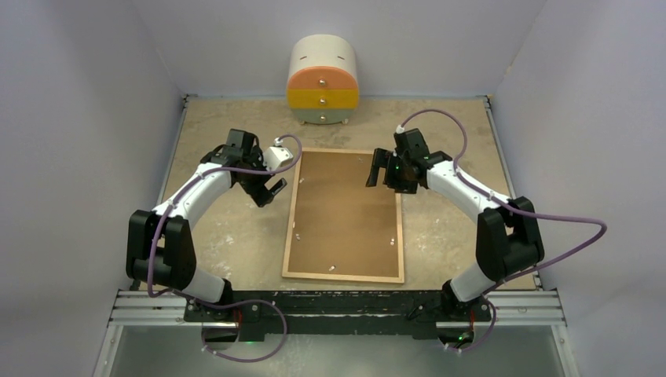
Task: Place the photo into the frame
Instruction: Turn over the photo frame item on the photo frame, then install the photo frame at the center of the board.
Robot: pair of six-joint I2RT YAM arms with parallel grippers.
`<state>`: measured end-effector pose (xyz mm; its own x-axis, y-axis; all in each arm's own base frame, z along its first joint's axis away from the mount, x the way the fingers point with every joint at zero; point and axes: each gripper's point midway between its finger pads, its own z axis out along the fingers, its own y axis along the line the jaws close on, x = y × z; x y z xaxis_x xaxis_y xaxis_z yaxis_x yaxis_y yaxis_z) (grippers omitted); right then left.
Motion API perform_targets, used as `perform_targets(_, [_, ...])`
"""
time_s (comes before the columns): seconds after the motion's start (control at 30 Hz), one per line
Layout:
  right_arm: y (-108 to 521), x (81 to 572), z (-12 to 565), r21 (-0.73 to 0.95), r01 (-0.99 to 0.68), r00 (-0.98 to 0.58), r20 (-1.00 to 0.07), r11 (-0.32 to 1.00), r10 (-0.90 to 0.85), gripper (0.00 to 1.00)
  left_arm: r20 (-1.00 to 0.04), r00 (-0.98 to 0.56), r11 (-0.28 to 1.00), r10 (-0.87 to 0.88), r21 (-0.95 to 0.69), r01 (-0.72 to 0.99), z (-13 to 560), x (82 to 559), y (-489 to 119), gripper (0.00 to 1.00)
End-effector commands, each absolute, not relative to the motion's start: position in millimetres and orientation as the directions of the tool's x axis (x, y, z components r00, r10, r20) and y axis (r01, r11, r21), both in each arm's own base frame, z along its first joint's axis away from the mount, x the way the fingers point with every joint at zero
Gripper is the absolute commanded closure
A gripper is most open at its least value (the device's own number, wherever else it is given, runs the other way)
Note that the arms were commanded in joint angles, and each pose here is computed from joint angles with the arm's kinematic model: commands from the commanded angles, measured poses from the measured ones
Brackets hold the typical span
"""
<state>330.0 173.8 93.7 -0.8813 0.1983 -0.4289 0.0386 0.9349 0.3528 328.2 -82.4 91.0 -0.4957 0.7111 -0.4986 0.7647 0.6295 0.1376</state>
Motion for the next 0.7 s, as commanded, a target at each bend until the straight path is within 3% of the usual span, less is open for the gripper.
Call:
perform_targets(0.0, [183.0, 330.8, 102.0, 0.382, -0.002, -0.881, -0.437, 0.924, 0.179, 0.01, -0.515, -0.487, 0.635, 0.705, 0.152, 0.757, 96.4, 332.8, -84.3, 0.0])
perform_targets(0.17, [181.0, 338.9, 122.7, 0.419, 0.029, -0.832, -0.494, 0.907, 0.254, 0.01, -0.522, -0.485, 0.631, 0.702, 0.138, 0.764, 96.1, 331.3, -87.2, 0.0])
perform_targets(0.33, [183.1, 336.2, 132.5, 0.53, 0.016, -0.839, -0.454, 0.848, 0.3, 0.01, -0.58, -0.491, 0.623, 0.65, 0.037, 0.782, 95.1, 325.6, -107.7, 0.01])
perform_targets(0.43, [205.5, 339.5, 166.9, 0.674, -0.101, -0.737, -0.545, 0.732, 0.4, 0.01, -0.604, -0.523, 0.614, 0.601, -0.069, 0.786, 90.5, 320.3, -124.5, 0.14])
perform_targets(0.53, [241.0, 316.7, 169.1, 0.707, -0.168, -0.774, -0.526, 0.687, 0.352, 0.01, -0.588, -0.592, 0.62, 0.552, -0.185, 0.762, 80.5, 316.6, -136.8, 0.33])
perform_targets(0.67, [297.5, 276.6, 157.8, 0.708, -0.263, -0.821, -0.521, 0.655, 0.234, 0.15, -0.556, -0.665, 0.615, 0.498, -0.314, 0.723, 65.6, 305.9, -149.8, 0.43])
